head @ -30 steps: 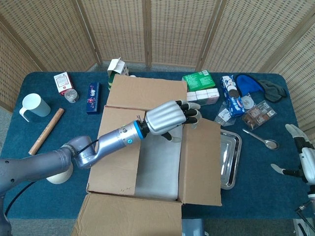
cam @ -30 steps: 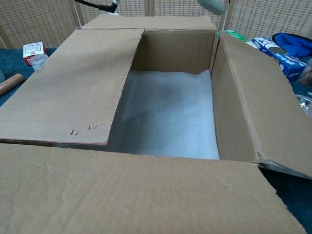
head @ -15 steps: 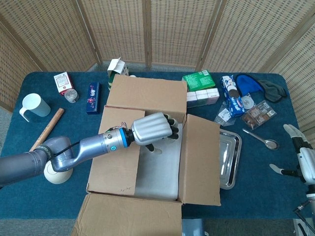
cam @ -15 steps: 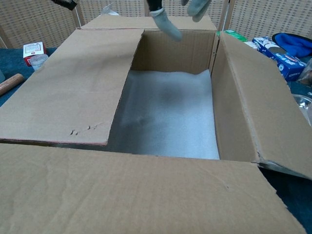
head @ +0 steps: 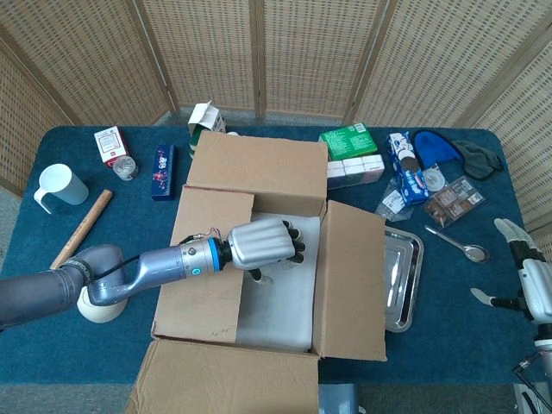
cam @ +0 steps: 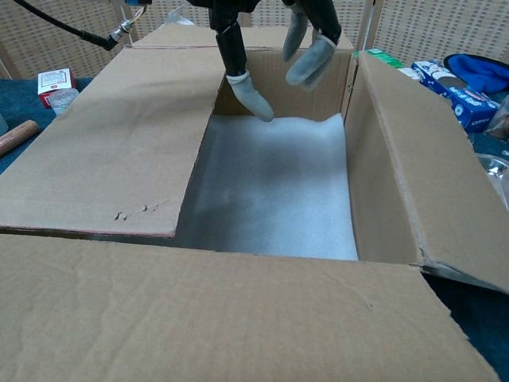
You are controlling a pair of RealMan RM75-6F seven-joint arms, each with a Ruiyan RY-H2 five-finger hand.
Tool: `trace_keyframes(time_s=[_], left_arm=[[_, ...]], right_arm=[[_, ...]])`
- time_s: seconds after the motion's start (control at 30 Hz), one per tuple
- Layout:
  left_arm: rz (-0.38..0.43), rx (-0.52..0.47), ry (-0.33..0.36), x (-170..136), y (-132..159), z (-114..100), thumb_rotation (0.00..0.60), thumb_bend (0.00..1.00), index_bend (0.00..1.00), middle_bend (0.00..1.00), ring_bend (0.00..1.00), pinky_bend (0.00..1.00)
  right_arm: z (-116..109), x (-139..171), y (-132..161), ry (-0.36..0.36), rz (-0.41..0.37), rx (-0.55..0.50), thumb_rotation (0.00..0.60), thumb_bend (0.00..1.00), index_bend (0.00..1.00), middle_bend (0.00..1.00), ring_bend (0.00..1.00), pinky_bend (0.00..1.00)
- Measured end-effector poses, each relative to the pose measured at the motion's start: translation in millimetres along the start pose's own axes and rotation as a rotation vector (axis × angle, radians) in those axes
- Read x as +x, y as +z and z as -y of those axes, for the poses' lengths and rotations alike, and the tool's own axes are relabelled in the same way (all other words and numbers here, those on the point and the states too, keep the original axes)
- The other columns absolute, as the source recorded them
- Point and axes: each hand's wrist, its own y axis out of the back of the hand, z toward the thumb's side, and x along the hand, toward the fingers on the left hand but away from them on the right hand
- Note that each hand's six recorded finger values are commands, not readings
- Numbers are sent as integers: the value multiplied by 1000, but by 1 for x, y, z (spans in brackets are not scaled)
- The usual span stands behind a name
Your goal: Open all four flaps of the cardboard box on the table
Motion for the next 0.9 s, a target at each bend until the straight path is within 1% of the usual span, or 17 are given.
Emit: trace_keyframes(time_s=[0.1, 0.17, 0.33, 0.5, 0.67, 0.83, 0.9], left_arm=[[-2, 19, -25, 1, 1, 2, 600, 42, 616, 563, 381, 461], [-10, 13, -41, 0, 1, 4, 600, 43, 616, 564, 392, 477], [-39, -9, -76, -1, -1, 13, 600, 39, 598, 501, 376, 480], [-41, -21, -76, 7, 4, 19, 600, 38, 585, 501, 370, 477], [-35, -9, -98, 13, 8, 22, 600, 39, 625, 572, 404, 513], [-42, 7, -126, 12, 10, 22, 600, 39, 655, 645, 472, 570], [-48, 13, -132, 11, 9, 20, 600, 39, 664, 669, 490, 577]], right_arm=[[-1, 0, -1, -2, 2, -3, 600, 0, 0, 0, 0, 156], [-1, 0, -1, -2, 1, -4, 600, 0, 0, 0, 0, 156], [-1, 0, 0, 3, -4, -4, 600, 0, 0, 0, 0, 156], [0, 0, 1, 5, -7, -4, 600, 0, 0, 0, 0, 157], [-1, 1, 1, 1, -7, -6, 600, 0, 0, 0, 0, 156], [-2, 1, 0, -3, -6, -11, 600, 0, 0, 0, 0, 157], [-2, 0, 0, -2, -7, -12, 600, 0, 0, 0, 0, 156]])
